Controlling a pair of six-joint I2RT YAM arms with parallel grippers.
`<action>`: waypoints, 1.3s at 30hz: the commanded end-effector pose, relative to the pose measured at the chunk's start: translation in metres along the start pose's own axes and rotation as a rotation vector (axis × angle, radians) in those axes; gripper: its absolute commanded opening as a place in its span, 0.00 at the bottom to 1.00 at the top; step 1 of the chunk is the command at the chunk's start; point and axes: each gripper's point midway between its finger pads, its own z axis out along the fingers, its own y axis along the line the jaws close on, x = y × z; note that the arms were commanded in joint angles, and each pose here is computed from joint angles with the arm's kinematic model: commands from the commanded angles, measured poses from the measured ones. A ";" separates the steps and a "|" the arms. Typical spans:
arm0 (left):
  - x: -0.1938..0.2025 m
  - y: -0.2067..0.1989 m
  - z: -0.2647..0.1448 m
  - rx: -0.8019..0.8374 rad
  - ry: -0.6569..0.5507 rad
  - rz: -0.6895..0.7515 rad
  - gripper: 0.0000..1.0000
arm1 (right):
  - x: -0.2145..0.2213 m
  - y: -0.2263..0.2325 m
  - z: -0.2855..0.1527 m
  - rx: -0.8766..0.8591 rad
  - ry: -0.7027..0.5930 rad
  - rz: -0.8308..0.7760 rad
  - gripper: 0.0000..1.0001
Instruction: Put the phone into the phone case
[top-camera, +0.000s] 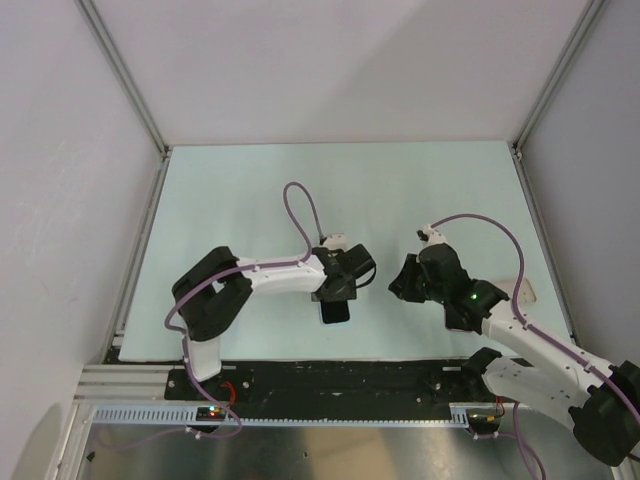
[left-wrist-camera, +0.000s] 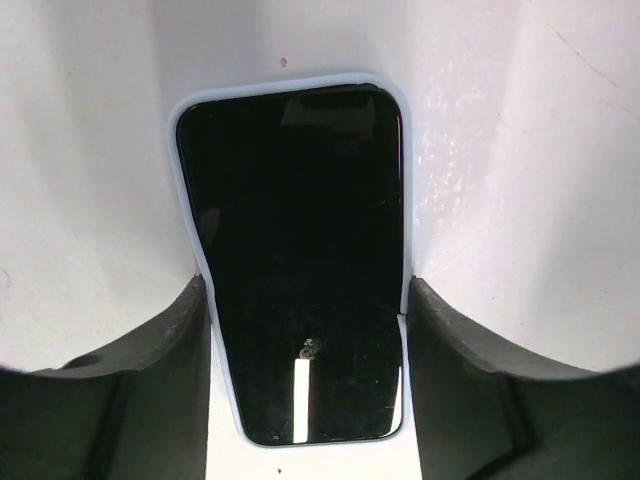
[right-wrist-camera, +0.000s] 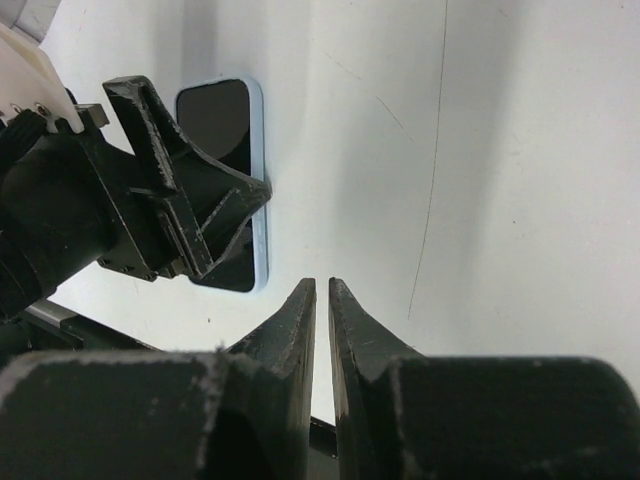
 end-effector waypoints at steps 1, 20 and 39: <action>-0.016 0.030 0.015 -0.048 -0.035 0.018 0.43 | -0.001 0.002 -0.001 -0.016 -0.005 -0.012 0.14; -0.230 0.100 0.061 0.025 -0.186 0.257 0.31 | -0.007 -0.012 -0.009 0.015 -0.023 0.001 0.14; -0.199 0.109 0.077 0.054 -0.091 0.208 0.59 | -0.013 -0.023 -0.004 0.067 -0.025 0.047 0.44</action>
